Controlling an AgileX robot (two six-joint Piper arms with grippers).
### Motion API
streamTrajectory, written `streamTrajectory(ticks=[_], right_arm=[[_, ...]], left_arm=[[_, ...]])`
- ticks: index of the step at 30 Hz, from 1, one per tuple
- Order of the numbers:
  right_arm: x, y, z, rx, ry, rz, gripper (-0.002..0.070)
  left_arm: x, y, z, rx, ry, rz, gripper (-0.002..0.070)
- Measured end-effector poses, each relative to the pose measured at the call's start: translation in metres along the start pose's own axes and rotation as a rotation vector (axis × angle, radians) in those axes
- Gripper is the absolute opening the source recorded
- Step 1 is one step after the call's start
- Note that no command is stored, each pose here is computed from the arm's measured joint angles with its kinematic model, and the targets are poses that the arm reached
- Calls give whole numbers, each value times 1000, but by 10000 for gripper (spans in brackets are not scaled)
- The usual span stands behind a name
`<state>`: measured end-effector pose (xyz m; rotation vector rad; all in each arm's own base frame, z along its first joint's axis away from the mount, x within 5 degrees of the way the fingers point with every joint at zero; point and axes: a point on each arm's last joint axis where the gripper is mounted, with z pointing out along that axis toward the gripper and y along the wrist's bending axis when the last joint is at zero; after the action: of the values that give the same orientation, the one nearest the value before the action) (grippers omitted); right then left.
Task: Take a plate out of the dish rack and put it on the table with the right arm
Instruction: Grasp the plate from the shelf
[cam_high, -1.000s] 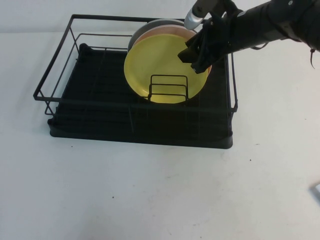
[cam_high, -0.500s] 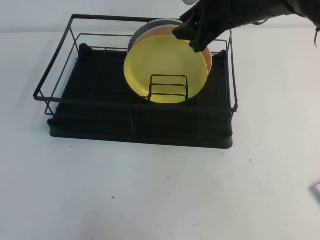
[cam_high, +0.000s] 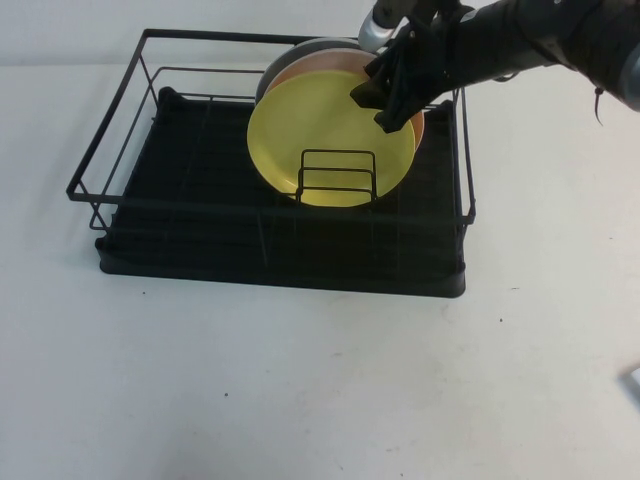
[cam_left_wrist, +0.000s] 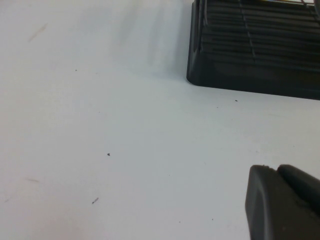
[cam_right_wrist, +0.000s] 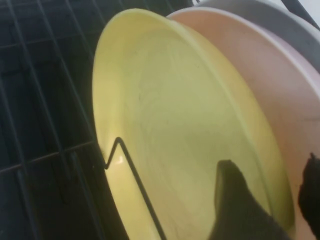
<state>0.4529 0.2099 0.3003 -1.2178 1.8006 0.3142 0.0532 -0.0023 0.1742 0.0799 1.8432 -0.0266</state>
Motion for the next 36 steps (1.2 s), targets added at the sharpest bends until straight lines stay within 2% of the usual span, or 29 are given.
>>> streamTrajectory(ticks=[11,19,27,36], right_arm=[[7,-1,9,7,9,9,261],[7,-2,9,14,7,8,139],[8,-3,9,25,12,-15,78],[4,-2,4,17,12,-32,73]], left_arm=[[0,0,0,0,0,0,-4],[0,0,0,0,0,0,-4],[0,0,0,0,0,0,-4],[0,0,0,0,0,0,-4]])
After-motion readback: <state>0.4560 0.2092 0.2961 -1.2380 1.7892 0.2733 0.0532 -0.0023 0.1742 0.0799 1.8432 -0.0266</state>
